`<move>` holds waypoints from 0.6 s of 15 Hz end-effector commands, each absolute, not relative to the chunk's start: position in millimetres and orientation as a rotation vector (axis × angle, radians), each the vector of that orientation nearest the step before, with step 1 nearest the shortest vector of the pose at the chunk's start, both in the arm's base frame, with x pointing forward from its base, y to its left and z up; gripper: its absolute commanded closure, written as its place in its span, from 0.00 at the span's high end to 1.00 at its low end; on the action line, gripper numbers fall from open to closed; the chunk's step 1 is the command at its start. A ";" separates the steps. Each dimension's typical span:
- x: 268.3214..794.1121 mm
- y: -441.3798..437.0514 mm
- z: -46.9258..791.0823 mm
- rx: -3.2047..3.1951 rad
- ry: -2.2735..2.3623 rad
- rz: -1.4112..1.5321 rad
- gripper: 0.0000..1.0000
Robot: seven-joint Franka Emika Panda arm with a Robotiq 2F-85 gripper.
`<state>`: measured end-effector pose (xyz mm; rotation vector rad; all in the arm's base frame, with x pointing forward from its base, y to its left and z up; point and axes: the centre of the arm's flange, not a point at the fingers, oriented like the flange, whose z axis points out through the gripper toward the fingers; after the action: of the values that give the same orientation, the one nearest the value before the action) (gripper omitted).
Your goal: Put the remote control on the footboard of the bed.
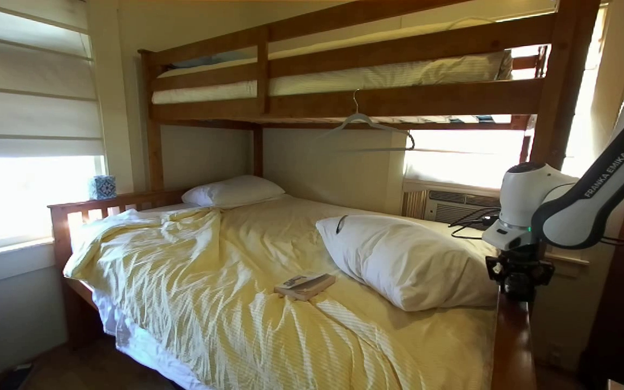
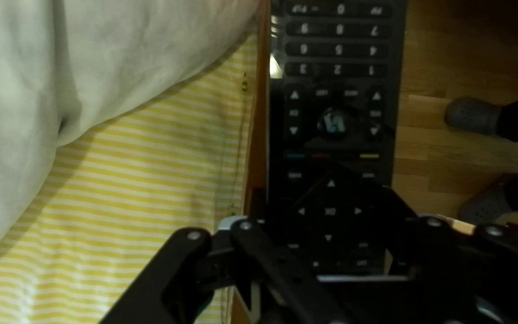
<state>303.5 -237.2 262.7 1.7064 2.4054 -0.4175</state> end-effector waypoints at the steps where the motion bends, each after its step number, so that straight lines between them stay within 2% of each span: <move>1: 324.2 -211.8 260.4 1.724 2.426 -0.405 0.58; 2: 327.9 -206.7 259.5 1.723 2.436 -0.398 0.59; 3: 331.4 -201.2 258.7 1.730 2.441 -0.390 0.36; 9: 330.7 -188.5 255.2 1.811 2.412 -0.347 0.36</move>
<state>332.4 -191.1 252.9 1.7480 2.4477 -0.3682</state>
